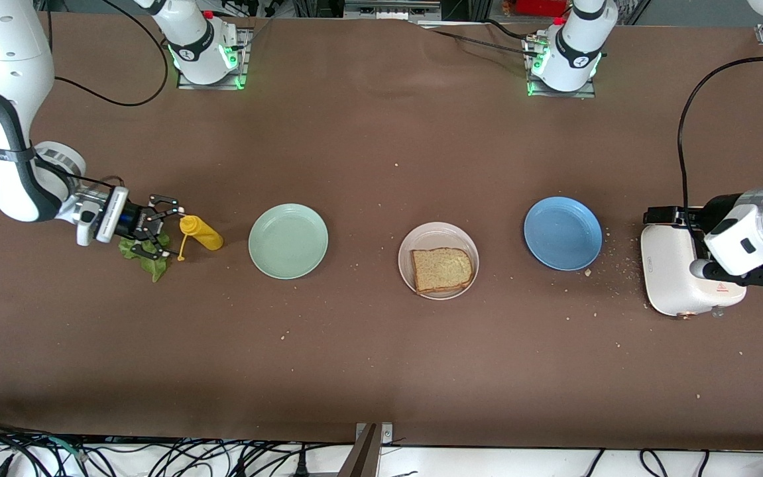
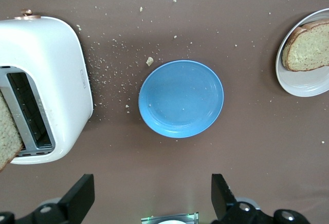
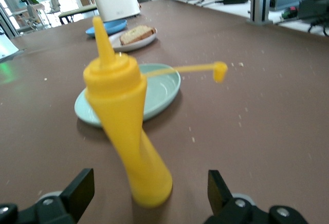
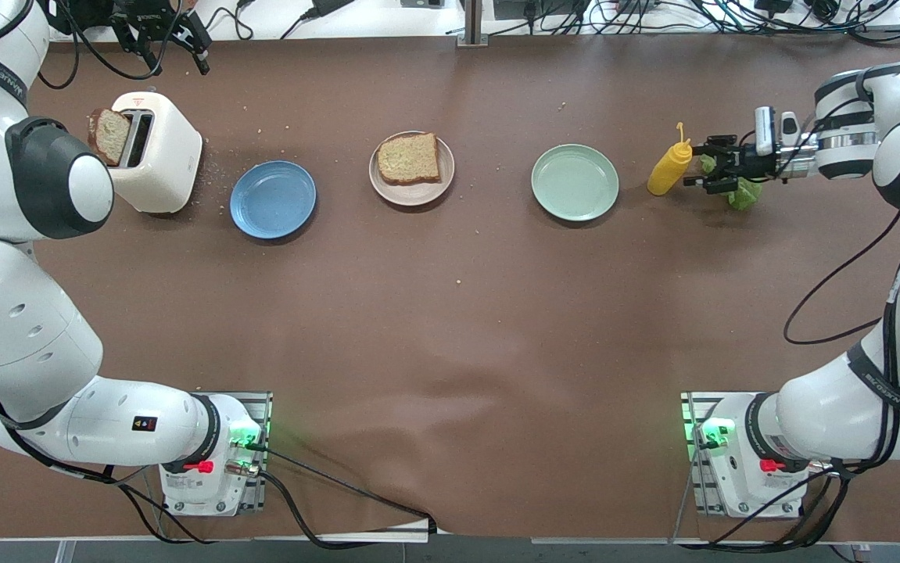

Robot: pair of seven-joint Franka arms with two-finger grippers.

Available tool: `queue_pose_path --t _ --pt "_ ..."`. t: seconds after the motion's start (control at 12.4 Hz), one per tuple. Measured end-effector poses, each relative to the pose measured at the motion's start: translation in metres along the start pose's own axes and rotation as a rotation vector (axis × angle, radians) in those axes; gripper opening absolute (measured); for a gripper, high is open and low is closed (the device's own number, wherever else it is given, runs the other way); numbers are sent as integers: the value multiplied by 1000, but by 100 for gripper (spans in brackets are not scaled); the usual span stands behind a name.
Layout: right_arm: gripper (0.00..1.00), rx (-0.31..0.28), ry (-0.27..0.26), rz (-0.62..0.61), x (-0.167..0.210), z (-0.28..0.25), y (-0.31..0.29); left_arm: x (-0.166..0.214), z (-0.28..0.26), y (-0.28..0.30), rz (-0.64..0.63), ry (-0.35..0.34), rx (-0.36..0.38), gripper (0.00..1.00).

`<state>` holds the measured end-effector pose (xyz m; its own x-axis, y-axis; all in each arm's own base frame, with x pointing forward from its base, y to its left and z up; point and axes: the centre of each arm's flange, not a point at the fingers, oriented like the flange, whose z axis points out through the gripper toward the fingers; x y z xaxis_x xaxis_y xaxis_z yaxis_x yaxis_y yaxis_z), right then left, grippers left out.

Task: Make sandwich in beige plate with both arms
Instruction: 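Lower the mustard bottle onto the table and open the right gripper, then withdraw the right gripper away from the mustard bottle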

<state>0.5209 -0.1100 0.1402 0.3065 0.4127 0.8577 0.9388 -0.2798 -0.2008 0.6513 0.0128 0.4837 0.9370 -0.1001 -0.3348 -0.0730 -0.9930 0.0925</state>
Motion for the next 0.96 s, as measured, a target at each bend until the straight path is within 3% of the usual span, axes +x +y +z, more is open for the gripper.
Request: queue_pose_path --t 0.24,0.4,0.64,0.96 --pt "98 -17 -134 61 -11 -45 8 0 0 0 0 0 0 100" --pt "98 -12 -246 75 13 -77 27 0 0 0 0 0 0 100" --pt "98 -62 -435 134 93 -131 58 0 0 0 0 0 0 100" --pt "98 -223 -670 346 215 -167 60 0 0 0 1 0 0 100"
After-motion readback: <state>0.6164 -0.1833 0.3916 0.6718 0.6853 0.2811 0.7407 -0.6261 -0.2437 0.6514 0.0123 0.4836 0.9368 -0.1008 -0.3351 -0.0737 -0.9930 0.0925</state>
